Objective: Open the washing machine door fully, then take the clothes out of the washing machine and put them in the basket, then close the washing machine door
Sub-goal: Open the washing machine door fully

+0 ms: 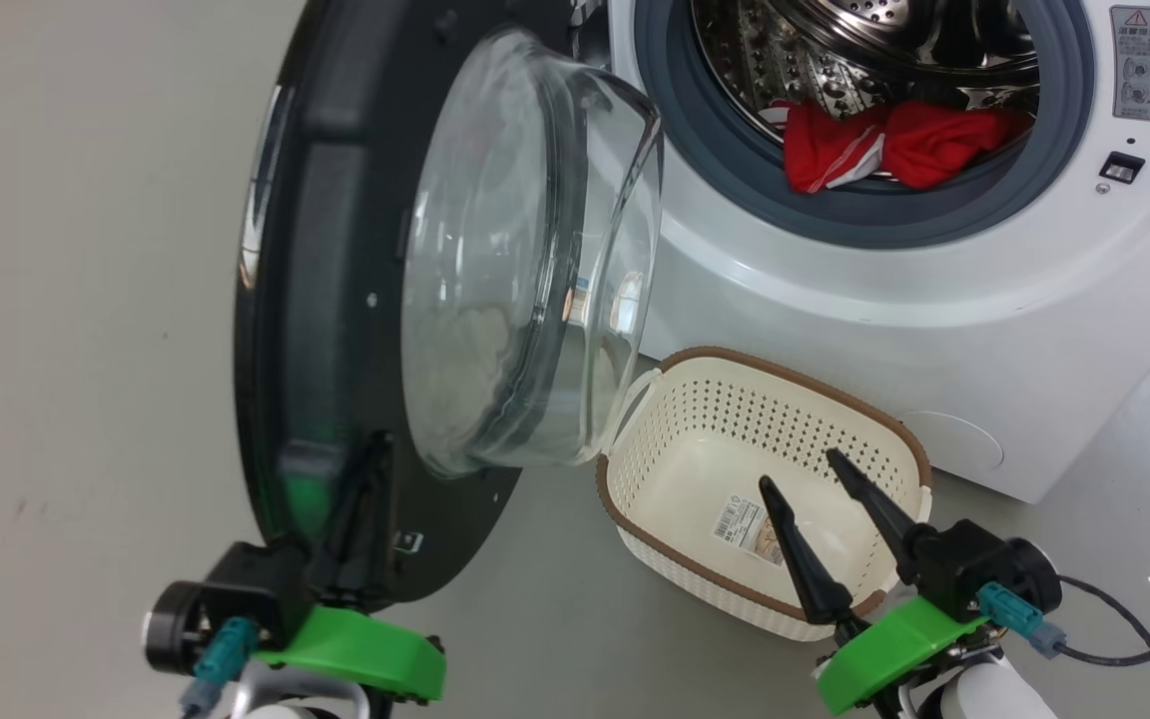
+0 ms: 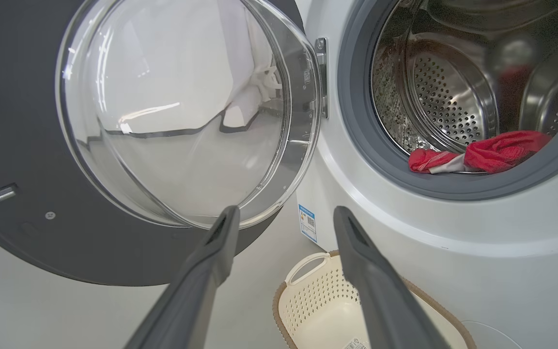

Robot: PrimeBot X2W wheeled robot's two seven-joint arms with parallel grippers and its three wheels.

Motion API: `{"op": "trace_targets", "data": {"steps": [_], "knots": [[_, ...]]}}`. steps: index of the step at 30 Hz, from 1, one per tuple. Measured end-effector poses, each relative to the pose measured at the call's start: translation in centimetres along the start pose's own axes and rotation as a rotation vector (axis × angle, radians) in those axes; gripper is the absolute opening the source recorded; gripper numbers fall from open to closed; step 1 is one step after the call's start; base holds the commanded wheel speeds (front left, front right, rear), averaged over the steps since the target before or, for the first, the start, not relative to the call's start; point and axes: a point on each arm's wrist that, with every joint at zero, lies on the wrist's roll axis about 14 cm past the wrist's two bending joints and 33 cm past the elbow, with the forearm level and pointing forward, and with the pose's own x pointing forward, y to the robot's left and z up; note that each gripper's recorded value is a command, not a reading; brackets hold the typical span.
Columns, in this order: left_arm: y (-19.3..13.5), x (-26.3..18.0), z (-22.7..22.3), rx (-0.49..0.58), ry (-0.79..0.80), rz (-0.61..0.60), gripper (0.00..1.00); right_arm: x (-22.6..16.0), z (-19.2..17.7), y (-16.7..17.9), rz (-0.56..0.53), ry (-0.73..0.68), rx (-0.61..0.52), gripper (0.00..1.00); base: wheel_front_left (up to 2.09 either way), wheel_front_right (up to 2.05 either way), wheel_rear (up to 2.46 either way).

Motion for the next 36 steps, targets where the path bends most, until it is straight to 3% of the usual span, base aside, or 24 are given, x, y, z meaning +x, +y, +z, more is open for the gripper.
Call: {"op": "trace_targets", "data": {"steps": [23,36], "knots": [[7.9,1.5,-2.0,0.032,0.049,0.236,0.00,0.2,-1.8,-0.8,0.000,0.044,-0.028,1.00,0.00,0.00,0.00],[11.0,3.1,-1.1,0.049,0.026,0.308,0.00,0.3,-2.9,-1.6,-0.010,0.068,-0.039,1.00,0.00,0.00,0.00]]}}
